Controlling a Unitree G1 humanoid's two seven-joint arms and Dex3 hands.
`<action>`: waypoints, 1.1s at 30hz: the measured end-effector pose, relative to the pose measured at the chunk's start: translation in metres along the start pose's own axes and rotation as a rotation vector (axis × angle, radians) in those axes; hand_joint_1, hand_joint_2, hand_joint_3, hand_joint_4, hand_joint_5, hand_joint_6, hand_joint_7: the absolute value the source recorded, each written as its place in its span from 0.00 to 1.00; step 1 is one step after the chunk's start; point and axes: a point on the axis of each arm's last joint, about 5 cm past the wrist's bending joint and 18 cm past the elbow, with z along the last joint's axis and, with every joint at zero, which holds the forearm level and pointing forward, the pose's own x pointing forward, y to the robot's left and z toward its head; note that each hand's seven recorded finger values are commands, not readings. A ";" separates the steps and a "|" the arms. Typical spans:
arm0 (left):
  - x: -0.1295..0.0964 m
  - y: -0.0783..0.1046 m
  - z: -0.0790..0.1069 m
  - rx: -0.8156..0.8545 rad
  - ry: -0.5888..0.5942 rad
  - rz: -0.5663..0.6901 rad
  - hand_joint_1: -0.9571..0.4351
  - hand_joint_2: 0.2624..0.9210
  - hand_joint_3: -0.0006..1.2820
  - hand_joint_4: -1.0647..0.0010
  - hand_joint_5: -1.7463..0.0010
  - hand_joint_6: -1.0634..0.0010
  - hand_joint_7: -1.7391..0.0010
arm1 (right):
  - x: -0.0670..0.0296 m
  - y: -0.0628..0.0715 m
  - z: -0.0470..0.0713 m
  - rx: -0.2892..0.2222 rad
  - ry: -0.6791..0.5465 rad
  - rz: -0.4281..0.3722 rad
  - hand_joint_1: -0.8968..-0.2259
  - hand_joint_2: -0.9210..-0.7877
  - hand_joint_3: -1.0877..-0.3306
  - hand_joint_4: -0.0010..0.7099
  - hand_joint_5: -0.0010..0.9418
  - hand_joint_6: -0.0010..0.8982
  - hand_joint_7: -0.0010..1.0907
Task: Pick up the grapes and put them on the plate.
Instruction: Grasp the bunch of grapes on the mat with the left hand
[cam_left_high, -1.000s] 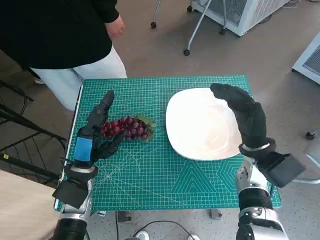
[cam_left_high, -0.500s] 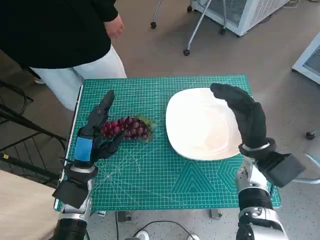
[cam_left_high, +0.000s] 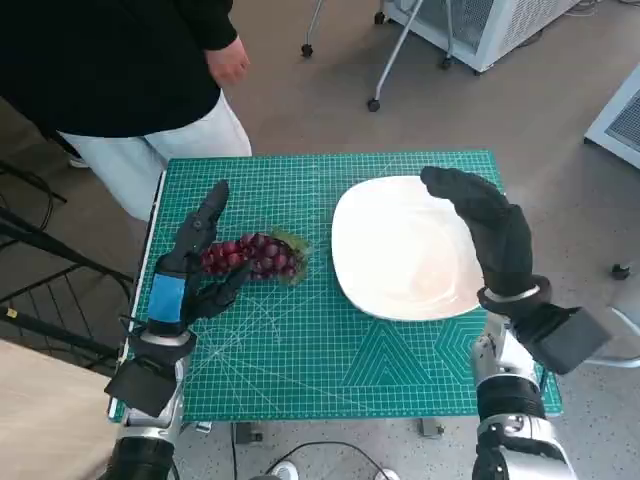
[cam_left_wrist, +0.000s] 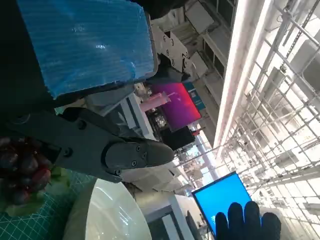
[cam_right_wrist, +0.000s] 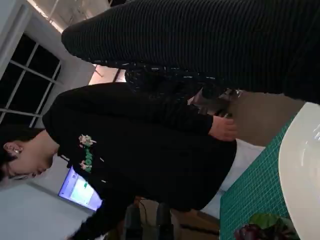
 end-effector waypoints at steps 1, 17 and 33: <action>0.000 0.000 0.000 0.000 0.000 0.000 0.40 1.00 0.24 0.71 1.00 0.65 1.00 | 0.0000 0.000 0.000 0.000 0.000 0.000 0.62 0.00 0.70 0.33 0.00 0.22 0.00; 0.000 0.000 0.000 0.000 0.001 0.000 0.40 1.00 0.24 0.71 1.00 0.65 1.00 | 0.0000 0.000 0.000 0.000 0.001 0.000 0.61 0.00 0.70 0.33 0.00 0.22 0.00; 0.007 0.009 0.006 0.036 0.017 -0.011 0.37 1.00 0.15 0.75 1.00 0.72 1.00 | 0.0000 0.000 0.000 -0.001 0.001 0.001 0.60 0.00 0.71 0.34 0.00 0.22 0.00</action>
